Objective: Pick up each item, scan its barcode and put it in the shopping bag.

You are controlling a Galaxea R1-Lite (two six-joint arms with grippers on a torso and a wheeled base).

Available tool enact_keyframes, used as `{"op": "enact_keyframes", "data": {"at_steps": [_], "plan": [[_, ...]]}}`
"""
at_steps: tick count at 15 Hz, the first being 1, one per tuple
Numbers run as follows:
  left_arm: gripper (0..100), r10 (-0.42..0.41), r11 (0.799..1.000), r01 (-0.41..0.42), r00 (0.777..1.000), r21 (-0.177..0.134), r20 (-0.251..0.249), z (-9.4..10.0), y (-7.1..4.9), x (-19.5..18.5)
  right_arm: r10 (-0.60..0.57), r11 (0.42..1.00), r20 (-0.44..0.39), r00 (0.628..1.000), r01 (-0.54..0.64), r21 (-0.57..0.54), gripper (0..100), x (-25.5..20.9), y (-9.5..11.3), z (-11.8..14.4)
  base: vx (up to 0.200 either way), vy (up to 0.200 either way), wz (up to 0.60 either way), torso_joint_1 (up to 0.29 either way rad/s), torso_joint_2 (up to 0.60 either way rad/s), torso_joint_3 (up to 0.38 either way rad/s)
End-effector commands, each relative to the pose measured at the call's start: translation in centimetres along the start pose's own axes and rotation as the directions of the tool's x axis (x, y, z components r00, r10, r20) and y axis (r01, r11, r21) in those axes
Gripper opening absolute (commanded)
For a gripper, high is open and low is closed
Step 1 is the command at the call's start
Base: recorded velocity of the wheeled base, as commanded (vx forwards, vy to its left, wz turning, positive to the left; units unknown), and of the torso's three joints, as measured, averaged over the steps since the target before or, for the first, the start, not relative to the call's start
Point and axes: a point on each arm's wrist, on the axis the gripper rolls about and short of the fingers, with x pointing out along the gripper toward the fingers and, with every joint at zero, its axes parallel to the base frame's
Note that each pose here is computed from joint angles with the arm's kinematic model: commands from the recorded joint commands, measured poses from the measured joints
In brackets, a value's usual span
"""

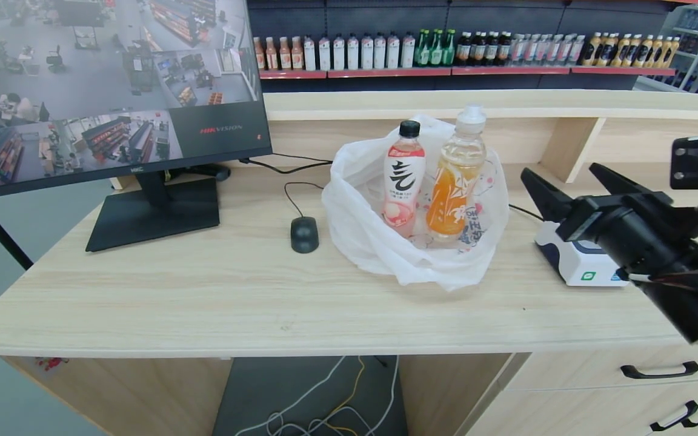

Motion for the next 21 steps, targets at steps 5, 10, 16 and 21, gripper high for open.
{"op": "enact_keyframes", "data": {"at_steps": [5, 10, 16, 21], "plan": [[100, -0.002, 1.0, 0.002, 1.0, -0.004, 0.0, 0.0, 0.0, 0.0, -0.03, 0.999, 0.028, 0.999, 0.03, -0.011, 100, -10.5, -1.7, 2.5, 0.0, 0.0, 0.0, 0.0, 0.0, 0.0], [100, 0.0, 1.0, 0.0, 1.0, -0.004, 0.0, 0.0, 0.0, 0.0, -0.033, 0.999, 0.041, 0.999, 0.033, 0.011, 100, -15.2, -2.0, 2.6, 0.0, 0.0, 0.0, 0.0, 0.0, 0.0], [100, 0.0, 1.0, 0.0, 1.0, -0.001, 0.0, 0.0, 0.0, 0.0, 0.077, 0.997, -0.257, 0.963, -0.076, 0.015, 100, -21.8, -2.1, 0.2, 0.0, 0.0, 0.0, 0.0, 0.0, 0.0], [100, 0.0, 1.0, 0.0, 1.0, -0.002, 0.0, 0.0, 0.0, 0.0, 0.109, 0.993, -0.399, 0.91, -0.114, 0.01, 100, -27.5, -2.9, -2.9, 0.0, 0.0, 0.0, 0.0, 0.0, 0.0]]}}
